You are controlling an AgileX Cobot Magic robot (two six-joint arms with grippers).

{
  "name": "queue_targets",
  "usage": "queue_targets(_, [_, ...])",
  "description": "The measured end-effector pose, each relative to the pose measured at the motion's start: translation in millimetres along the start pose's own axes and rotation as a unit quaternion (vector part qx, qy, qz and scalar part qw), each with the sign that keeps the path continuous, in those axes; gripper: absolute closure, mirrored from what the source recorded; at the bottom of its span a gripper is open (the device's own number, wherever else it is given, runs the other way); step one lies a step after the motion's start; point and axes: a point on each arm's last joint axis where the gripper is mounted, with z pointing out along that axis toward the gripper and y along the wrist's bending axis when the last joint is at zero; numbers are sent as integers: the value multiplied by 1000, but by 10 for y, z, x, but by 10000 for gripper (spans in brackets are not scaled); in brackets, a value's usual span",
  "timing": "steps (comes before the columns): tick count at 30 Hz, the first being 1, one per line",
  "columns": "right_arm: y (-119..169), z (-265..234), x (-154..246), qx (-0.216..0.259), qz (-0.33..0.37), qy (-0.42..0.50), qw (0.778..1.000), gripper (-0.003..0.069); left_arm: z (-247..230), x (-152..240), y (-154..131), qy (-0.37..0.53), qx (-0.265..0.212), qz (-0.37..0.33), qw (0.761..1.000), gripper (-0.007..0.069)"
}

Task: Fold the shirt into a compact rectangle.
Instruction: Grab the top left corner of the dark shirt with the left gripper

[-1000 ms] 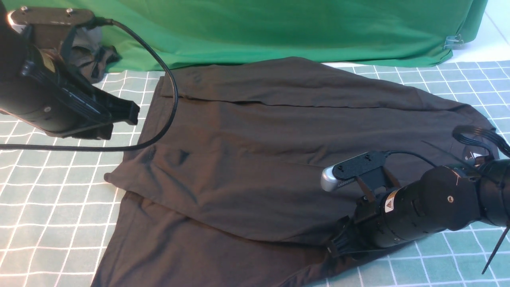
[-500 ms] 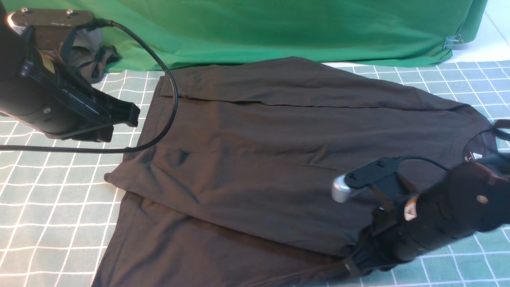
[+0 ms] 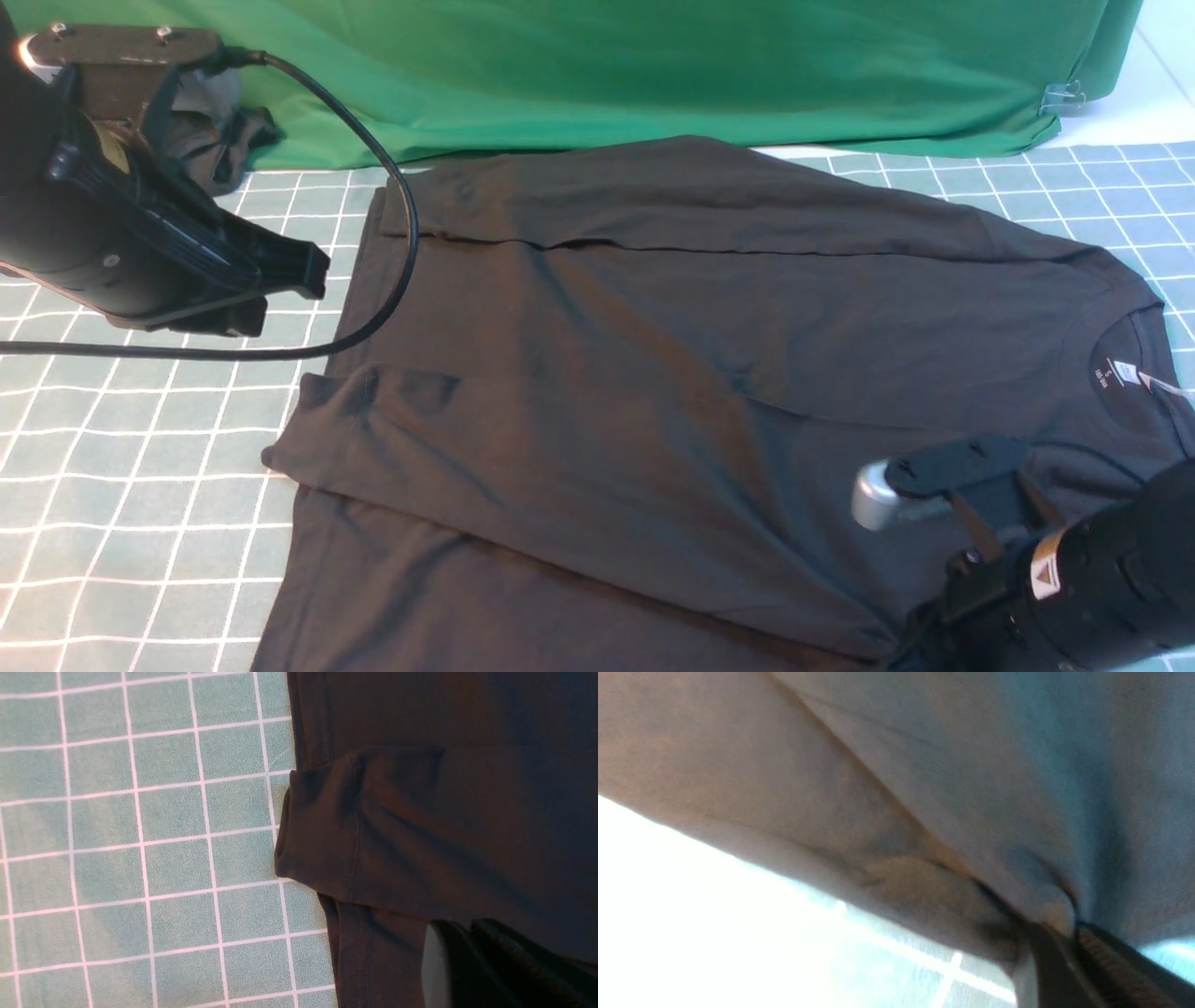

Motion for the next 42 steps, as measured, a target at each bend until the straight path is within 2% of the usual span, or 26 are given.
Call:
queue_targets(5, [-8, 11, 91, -1, 13, 36, 999, 350, 0, 0, -2, 0, 1, -1, 1000, 614])
queue_targets(6, [-8, 11, 91, -1, 13, 36, 999, 342, 0, 0, -2, 0, 1, -1, 1000, 614])
queue_targets(7, [-8, -6, 107, -1, -5, 42, 999, 288, 0, 0, -2, 0, 1, -2, 1000, 613])
queue_targets(8, [-9, -30, 114, 2, -16, 46, 999, 274, 0, 0, -2, 0, 1, -3, 1000, 613])
queue_targets(11, [-30, -144, 91, 26, -40, 35, 998, 323, 0, 0, -2, 0, 1, -4, 1000, 613])
queue_targets(13, [-53, -237, 59, 48, -51, 12, 997, 395, 0, 0, -1, 0, 0, -4, 1000, 613])
queue_targets(14, [-85, -342, 28, 74, -61, -16, 995, 498, 0, -1, 4, 0, -2, -2, 1000, 613])
queue_targets(15, [-126, -433, 1, 97, -64, -40, 992, 554, 0, -1, 6, 0, -3, -1, 1000, 613])
queue_targets(17, [-220, -570, -55, 129, -57, -75, 987, 612, 0, -1, 7, -1, -3, -3, 1000, 613])
queue_targets(21, [-462, -781, -179, 162, -13, -115, 980, 638, 42, -33, -11, -8, 4, -17, 1000, 613])
queue_targets(24, [-640, -860, -206, 160, 17, -119, 980, 641, 159, -70, -29, 0, 14, -32, 999, 613])
queue_targets(29, [-825, -819, -209, 135, 53, -99, 984, 644, 506, -173, -16, 36, 28, -69, 997, 613])
queue_targets(33, [-926, -642, -282, 119, 64, -75, 988, 644, 700, -341, -14, 23, 29, -69, 997, 613])
queue_targets(42, [-1015, -309, -653, 76, 77, -72, 992, 644, 1158, -859, -64, 23, 35, -83, 996, 613])
